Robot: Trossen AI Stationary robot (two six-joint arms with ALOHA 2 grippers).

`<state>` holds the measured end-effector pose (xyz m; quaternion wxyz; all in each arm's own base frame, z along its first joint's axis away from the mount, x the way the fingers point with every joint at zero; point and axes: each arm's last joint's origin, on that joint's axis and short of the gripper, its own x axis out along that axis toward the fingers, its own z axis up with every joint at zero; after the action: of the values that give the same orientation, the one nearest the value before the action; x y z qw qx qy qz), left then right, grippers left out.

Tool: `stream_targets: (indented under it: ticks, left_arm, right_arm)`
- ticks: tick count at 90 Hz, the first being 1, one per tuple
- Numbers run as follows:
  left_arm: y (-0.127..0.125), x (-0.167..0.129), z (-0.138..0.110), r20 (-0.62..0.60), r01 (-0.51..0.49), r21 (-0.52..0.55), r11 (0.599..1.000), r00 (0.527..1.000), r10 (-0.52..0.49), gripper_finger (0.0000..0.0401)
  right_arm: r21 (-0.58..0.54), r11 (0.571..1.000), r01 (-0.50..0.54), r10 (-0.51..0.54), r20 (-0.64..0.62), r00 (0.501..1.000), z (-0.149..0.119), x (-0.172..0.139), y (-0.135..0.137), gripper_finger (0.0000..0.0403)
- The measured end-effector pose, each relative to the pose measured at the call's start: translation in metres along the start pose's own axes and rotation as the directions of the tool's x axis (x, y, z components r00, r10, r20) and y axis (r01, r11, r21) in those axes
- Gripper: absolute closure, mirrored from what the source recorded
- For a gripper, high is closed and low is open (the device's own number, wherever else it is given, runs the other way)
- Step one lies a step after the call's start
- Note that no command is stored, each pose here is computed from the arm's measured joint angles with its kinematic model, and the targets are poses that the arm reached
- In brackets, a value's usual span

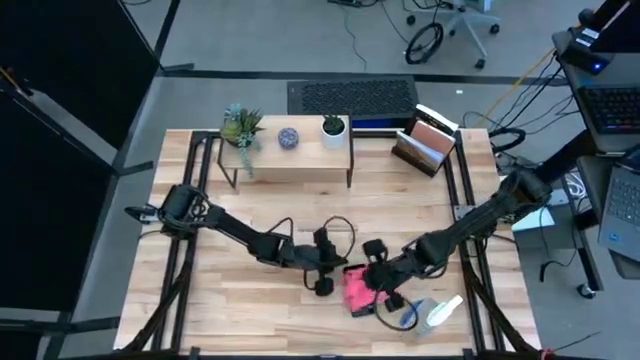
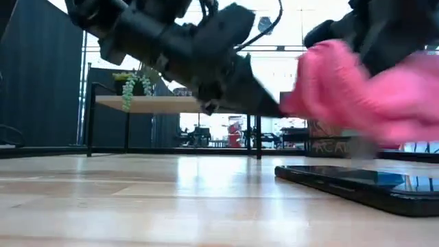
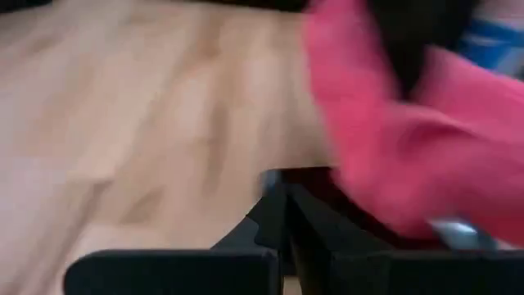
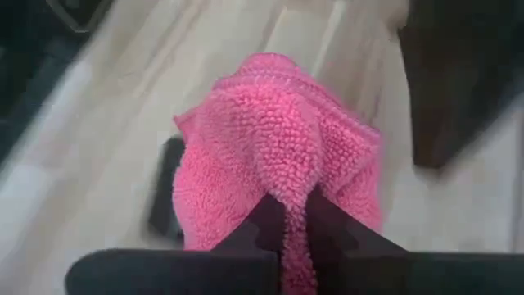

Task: Apply microfiber cloth
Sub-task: Wipe the front of the cellphone using the pink microfiber cloth

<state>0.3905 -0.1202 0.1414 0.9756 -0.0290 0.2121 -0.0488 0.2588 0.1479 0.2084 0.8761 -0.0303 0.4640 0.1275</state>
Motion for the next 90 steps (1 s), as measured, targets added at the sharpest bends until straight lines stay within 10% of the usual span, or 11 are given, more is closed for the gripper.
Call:
stream_targets:
  ticks: [20,45,90]
  left_arm:
    - [-0.001,0.017,0.019,0.087,0.064,0.124,0.99,0.993,-0.075,0.0401]
    - [-0.002,0.047,-0.025,-0.062,0.196,0.054,0.979,0.979,-0.193,0.0401]
    - [0.03,0.037,-0.036,-0.357,-0.026,0.105,0.994,0.932,0.062,0.0401]
  right_arm:
    - [0.062,0.998,-0.007,0.01,-0.061,0.998,-0.022,0.008,0.01,0.0397]
    - [0.077,0.996,0.054,-0.049,-0.073,0.996,-0.031,0.018,0.009,0.0397]
    - [0.053,0.996,0.073,-0.076,0.055,0.996,-0.019,0.017,0.006,0.0396]
